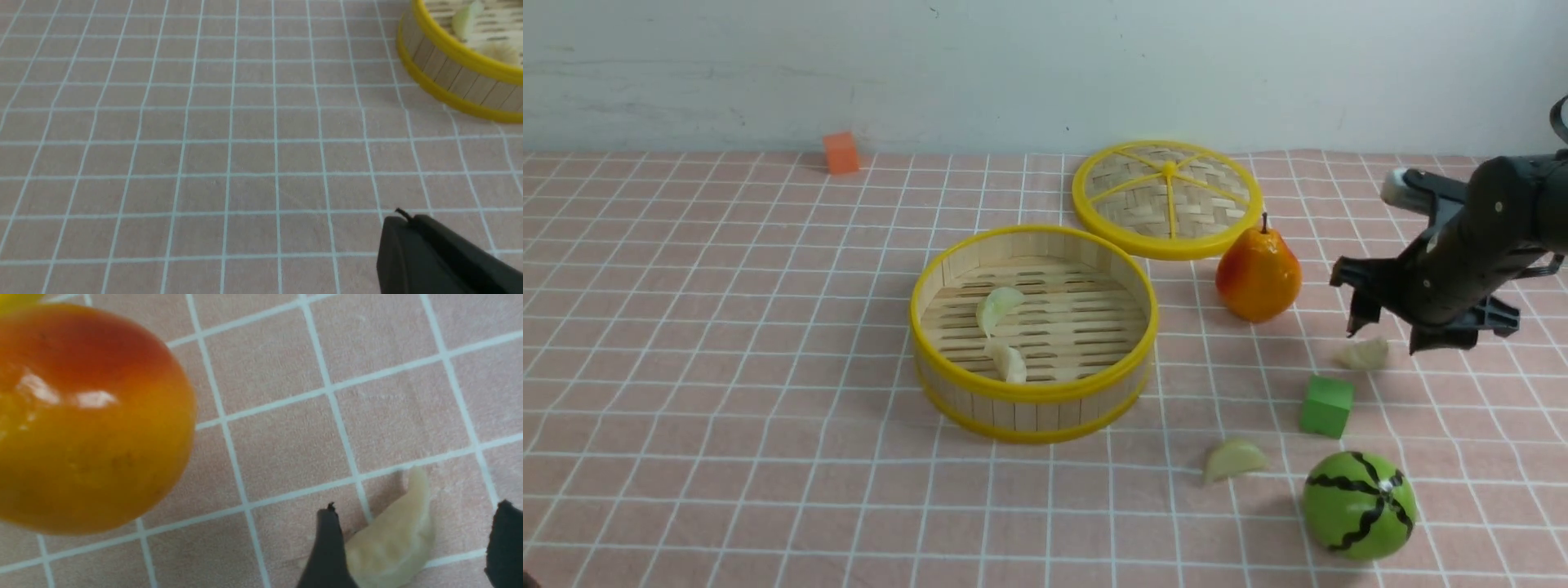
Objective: Put the dumplings into the steamer on the table with the pink tablecloth.
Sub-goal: 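Reach for and grasp a dumpling lying on the table beside the steamer, then place the dumpling in the bamboo steamer basket with the right gripper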
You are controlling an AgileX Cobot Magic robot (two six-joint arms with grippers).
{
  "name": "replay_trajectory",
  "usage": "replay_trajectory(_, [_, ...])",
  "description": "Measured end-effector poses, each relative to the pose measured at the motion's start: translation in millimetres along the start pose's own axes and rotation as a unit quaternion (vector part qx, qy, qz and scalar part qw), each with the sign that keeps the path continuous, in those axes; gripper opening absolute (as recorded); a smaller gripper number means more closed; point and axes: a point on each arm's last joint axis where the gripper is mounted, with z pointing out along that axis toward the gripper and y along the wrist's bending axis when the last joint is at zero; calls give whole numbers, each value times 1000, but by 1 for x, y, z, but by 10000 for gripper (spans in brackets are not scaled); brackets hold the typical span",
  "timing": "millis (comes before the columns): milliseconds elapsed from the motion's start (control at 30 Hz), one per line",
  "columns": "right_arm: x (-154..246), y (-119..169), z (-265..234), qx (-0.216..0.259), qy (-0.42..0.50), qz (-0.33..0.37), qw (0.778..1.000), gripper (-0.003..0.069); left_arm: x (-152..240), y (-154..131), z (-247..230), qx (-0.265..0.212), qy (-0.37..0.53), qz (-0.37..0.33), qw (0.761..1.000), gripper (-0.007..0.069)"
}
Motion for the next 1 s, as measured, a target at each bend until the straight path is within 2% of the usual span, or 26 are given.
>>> replay_trajectory(133, [6, 2, 14, -1, 9, -22, 1000, 402, -3, -2, 1, 12, -23, -7, 1000, -14])
replay_trajectory(300, [7, 2, 17, -1, 14, -55, 998, 206, 8, -3, 9, 13, -11, -17, 1000, -14])
replay_trajectory(433, [8, 5, 8, -2, 24, -87, 996, 197, 10, -3, 11, 12, -9, -15, 1000, -14])
replay_trajectory(533, [5, 16, -14, -21, 9, -113, 993, 197, 9, -3, 11, 12, -19, -9, 1000, -14])
replay_trajectory(733, [5, 68, -77, -109, -36, -176, 978, 197, 5, -3, 11, 14, -40, 3, 999, -14])
replay_trajectory(800, [14, 108, -99, -162, -32, -247, 955, 197, 5, -2, 11, 11, -42, 9, 999, -14])
replay_trajectory(900, [30, 152, -94, -209, -15, -317, 925, 197, 4, -3, 10, 12, -47, 10, 999, -14])
replay_trajectory(933, [31, 155, -93, -210, -14, -320, 924, 197, 4, -3, 10, 12, -47, 10, 999, -14])
replay_trajectory(1000, [41, 182, -67, -224, -1, -345, 911, 197, 4, -3, 10, 12, -48, 9, 999, -14])
